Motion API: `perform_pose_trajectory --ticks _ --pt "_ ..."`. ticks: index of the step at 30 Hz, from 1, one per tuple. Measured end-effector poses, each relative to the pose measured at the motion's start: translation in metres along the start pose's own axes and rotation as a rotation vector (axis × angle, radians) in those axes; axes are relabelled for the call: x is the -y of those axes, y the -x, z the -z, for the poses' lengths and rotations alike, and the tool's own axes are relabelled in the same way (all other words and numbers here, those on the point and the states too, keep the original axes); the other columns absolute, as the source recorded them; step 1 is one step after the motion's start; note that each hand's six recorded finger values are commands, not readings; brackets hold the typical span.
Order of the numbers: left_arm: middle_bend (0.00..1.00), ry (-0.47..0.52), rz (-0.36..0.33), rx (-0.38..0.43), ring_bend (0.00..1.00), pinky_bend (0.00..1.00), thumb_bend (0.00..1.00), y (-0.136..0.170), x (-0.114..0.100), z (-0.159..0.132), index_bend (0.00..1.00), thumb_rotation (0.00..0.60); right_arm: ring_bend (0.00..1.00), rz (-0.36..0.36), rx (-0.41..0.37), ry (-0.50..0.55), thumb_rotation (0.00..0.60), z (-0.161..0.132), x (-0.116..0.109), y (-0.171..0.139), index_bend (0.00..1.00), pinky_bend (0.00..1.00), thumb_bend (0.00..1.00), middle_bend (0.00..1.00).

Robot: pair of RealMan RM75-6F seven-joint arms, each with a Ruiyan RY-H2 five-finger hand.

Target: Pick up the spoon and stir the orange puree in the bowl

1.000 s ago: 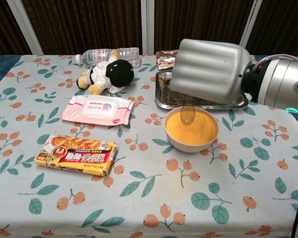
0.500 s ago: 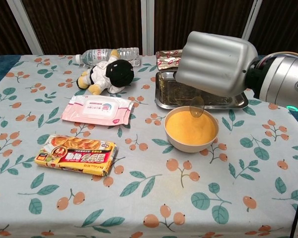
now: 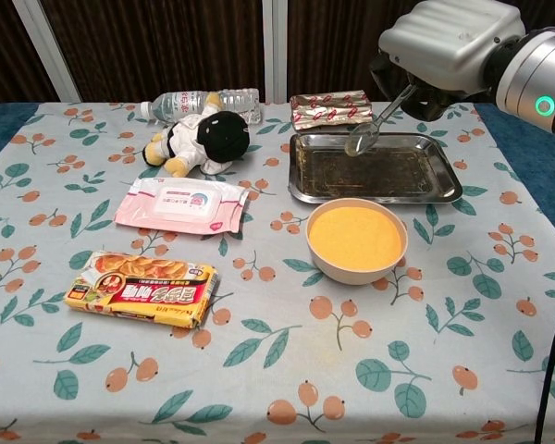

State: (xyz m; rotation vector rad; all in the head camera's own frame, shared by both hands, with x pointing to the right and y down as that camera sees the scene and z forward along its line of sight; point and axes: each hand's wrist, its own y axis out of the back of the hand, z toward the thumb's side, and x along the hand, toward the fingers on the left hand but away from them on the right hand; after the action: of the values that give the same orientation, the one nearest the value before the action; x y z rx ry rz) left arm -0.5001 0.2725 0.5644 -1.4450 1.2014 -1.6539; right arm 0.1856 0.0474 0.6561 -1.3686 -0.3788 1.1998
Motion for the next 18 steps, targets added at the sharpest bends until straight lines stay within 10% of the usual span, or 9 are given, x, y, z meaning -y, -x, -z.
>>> perform_pose_trajectory --ticks 13,18 --pt "0.12 -0.017 0.008 0.001 0.10 0.13 0.06 -0.001 -0.002 -0.005 0.23 0.600 1.00 -0.297 0.158 0.361 0.600 0.012 0.066 0.040 0.60 1.00 0.40 1.00" --pt "0.12 -0.022 0.014 0.000 0.10 0.13 0.06 -0.002 -0.002 -0.005 0.23 0.600 1.00 -0.373 0.214 0.416 0.600 0.009 0.089 0.050 0.39 1.00 0.26 1.00"
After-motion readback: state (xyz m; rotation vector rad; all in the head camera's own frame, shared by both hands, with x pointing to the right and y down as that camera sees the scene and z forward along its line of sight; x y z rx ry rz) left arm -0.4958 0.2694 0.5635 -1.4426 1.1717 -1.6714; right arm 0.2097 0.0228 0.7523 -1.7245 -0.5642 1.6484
